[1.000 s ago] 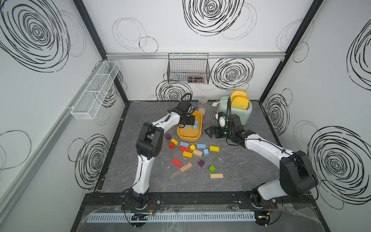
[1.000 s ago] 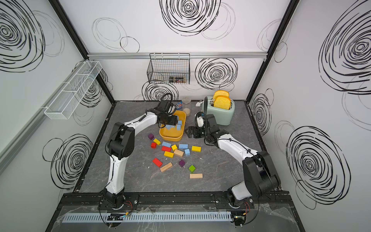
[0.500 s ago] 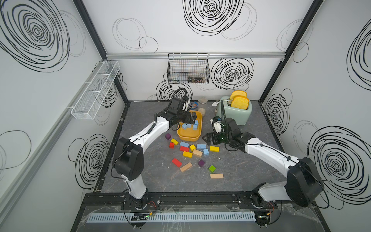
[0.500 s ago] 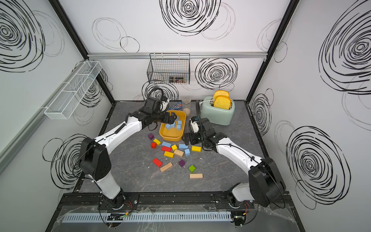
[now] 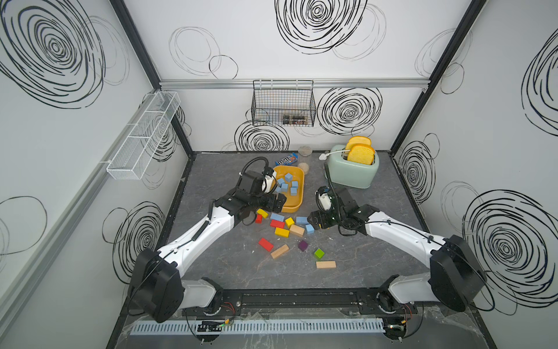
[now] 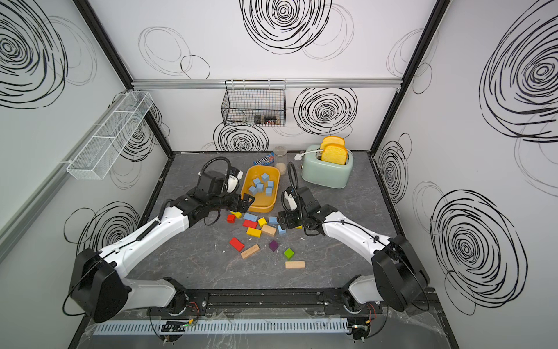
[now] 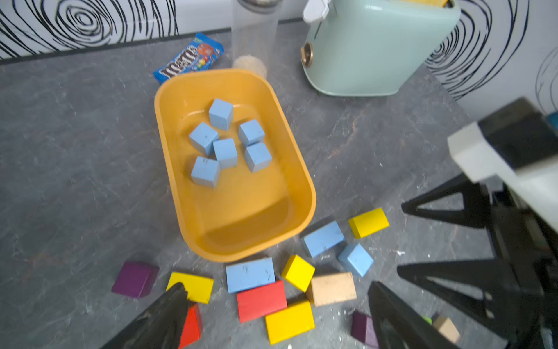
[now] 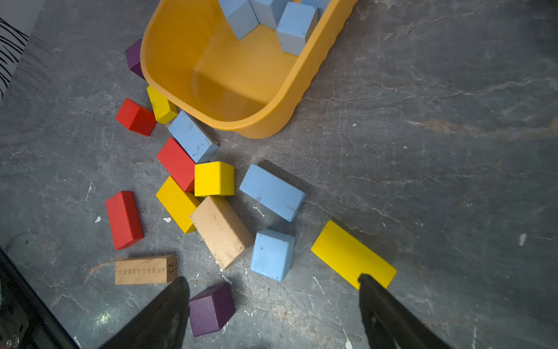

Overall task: Pick out the blue building blocks
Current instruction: Pick up the building block from the center of the board.

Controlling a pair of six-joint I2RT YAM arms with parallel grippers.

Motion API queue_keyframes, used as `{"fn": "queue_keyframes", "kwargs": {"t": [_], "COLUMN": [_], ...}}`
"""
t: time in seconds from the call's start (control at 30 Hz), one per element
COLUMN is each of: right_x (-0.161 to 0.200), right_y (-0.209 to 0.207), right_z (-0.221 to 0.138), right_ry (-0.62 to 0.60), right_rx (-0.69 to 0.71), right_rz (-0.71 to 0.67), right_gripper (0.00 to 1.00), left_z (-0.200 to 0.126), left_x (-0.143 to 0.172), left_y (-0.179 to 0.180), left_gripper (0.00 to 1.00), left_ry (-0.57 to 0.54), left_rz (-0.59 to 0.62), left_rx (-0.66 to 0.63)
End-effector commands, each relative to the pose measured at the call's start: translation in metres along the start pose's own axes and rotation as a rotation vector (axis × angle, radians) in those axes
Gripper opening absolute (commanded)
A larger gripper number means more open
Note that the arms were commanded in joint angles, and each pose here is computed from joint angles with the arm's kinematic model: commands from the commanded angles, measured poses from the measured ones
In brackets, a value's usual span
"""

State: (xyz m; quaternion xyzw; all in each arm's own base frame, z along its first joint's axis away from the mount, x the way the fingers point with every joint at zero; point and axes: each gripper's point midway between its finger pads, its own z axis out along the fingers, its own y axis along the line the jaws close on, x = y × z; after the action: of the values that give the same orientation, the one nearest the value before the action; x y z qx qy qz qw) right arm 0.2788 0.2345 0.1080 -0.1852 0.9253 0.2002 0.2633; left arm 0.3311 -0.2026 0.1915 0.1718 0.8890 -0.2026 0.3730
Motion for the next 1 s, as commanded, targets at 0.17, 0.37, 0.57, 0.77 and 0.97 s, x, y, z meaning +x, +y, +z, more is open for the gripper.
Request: {"fn": "queue_keyframes", "kwargs": {"t": [0.17, 0.37, 0.57, 0.77, 0.97], "right_x": [0.036, 0.041, 0.047, 0.047, 0.05], "right_y": [-0.006, -0.004, -0.005, -0.003, -0.005], "right_z": [0.019, 0.026, 0.039, 0.047, 0.055], "right_ry": [0.156, 0.179, 0.216, 0.227, 0.252], "right_rx": [0.038, 0.042, 0.061, 0.073, 0.092], "right_rz": [0.007, 0.004, -0.005, -0.018, -0.019], "right_gripper": [0.8, 0.78, 0.73, 0.68, 0.59], "left_z": [-0.014, -0.016, -0.014, -0.013, -0.013], "left_x": [0.03, 0.052, 0.055, 0.051, 0.05], "left_y": [-0.009, -0.005, 0.008, 0.02, 0.025], "left_gripper": [0.96, 0.96, 0.96, 0.96, 0.96], "left_ry": [-0.014, 0.012, 0.0, -0.018, -0.017], "left_rz": [0.049, 0.042, 0.019, -0.006, -0.022], "left_rx": [0.078, 0.071, 0.039, 0.023, 0.014]}}
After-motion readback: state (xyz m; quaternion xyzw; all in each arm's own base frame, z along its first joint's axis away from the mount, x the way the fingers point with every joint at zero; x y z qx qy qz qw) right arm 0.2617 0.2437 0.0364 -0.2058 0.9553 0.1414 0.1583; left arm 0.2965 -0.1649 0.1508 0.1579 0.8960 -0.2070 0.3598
